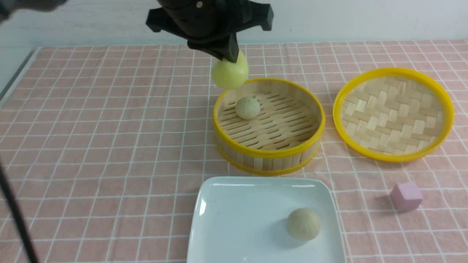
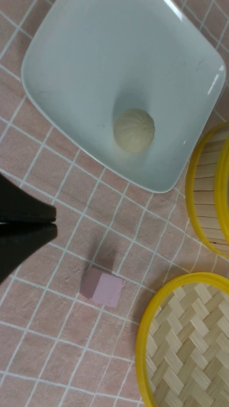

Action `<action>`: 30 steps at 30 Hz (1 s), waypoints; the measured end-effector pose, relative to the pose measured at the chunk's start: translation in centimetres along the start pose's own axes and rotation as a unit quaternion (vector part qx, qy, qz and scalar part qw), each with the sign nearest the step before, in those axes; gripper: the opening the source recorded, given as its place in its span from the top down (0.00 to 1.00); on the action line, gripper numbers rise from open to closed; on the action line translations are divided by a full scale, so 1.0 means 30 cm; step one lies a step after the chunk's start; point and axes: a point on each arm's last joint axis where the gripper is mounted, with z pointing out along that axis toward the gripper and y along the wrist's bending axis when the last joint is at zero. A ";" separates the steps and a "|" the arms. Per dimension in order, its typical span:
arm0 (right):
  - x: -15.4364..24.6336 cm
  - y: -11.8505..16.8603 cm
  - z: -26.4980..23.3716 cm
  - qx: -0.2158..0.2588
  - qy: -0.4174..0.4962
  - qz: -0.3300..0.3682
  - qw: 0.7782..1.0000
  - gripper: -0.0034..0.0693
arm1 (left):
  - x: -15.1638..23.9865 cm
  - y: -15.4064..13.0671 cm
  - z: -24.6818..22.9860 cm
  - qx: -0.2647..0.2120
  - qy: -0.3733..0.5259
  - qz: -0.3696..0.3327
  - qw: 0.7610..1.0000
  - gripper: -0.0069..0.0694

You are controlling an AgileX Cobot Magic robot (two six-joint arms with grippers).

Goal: Put the steamed buns into the plate on the pink tablecloth.
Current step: 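Carry the bun from the bamboo steamer to the plate with the left gripper, then reach into the bamboo steamer and grasp a bun with the left gripper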

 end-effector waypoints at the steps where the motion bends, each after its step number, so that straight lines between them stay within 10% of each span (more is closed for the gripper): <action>1: 0.000 0.000 0.000 0.000 -0.001 0.000 1.000 0.93 | 0.027 -0.015 -0.004 0.001 0.013 0.008 1.000 0.88; 14: -0.001 0.001 0.000 -0.001 -0.001 0.002 1.000 0.92 | 0.399 -0.124 0.436 -0.020 0.132 -0.016 0.991 0.83; 25: -0.001 0.001 0.000 -0.001 -0.001 0.002 1.000 0.91 | 0.422 -0.111 0.550 -0.068 0.160 -0.064 0.983 0.38; 30: -0.001 0.000 0.000 -0.001 -0.001 0.001 1.000 0.90 | 0.327 -0.124 0.483 -0.096 0.138 -0.040 0.985 0.34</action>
